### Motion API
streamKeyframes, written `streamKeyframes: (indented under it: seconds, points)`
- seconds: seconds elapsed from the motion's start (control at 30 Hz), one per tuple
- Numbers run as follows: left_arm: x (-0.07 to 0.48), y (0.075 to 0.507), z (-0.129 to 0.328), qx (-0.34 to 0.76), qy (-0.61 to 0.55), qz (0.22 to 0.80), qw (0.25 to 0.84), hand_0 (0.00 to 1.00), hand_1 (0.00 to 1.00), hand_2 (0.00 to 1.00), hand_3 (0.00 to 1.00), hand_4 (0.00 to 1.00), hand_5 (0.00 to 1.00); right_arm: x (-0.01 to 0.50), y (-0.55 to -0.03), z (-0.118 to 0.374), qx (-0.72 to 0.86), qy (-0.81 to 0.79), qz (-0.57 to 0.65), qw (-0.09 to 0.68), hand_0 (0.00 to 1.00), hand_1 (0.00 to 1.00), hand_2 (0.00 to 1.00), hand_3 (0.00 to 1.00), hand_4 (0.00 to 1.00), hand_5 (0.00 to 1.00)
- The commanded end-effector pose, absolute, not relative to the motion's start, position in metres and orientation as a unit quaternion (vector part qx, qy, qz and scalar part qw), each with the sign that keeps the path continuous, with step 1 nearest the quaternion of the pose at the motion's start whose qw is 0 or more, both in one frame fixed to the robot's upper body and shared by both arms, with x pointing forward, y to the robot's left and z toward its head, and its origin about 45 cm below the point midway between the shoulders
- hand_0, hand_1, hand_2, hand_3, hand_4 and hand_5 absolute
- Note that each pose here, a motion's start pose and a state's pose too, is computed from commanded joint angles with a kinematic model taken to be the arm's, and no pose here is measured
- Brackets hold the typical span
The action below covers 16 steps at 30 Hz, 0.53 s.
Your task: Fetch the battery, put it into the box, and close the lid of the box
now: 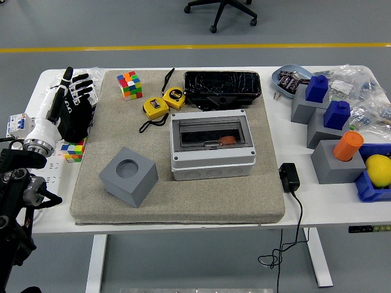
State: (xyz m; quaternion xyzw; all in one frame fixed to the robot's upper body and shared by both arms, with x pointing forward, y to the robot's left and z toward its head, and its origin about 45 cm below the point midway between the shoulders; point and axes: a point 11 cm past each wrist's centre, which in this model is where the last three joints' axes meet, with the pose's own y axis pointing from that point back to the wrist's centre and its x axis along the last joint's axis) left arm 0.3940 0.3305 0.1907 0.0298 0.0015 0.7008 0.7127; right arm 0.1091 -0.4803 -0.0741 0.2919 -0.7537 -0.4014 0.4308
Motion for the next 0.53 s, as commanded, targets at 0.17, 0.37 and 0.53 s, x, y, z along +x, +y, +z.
streamKeyframes:
  seconds: [0.17,0.37,0.53]
  points:
    - [0.3943,0.3296,0.1913,0.029,0.001,0.700,0.713,0.800,0.792,0.770,0.762,0.998,0.988,0.1101,-0.4805,-0.0738,0.292,-0.754,-0.401,0.431,0.841,0.781,0.774,0.791,0.998,0.960]
    - [0.3943,0.3290,0.1909,0.030,0.001,0.700,0.714,0.800,0.792,0.770,0.762,0.998,0.985,0.1102,-0.4807,-0.0736,0.292,-0.755,-0.401,0.430,0.841,0.781,0.774,0.790,0.998,0.961]
    - [0.3943,0.3283,0.1904,0.030,0.001,0.700,0.714,0.800,0.791,0.769,0.761,0.998,0.985,0.1101,-0.4800,-0.0740,0.292,-0.754,-0.401,0.430,0.841,0.781,0.774,0.790,0.998,0.960]
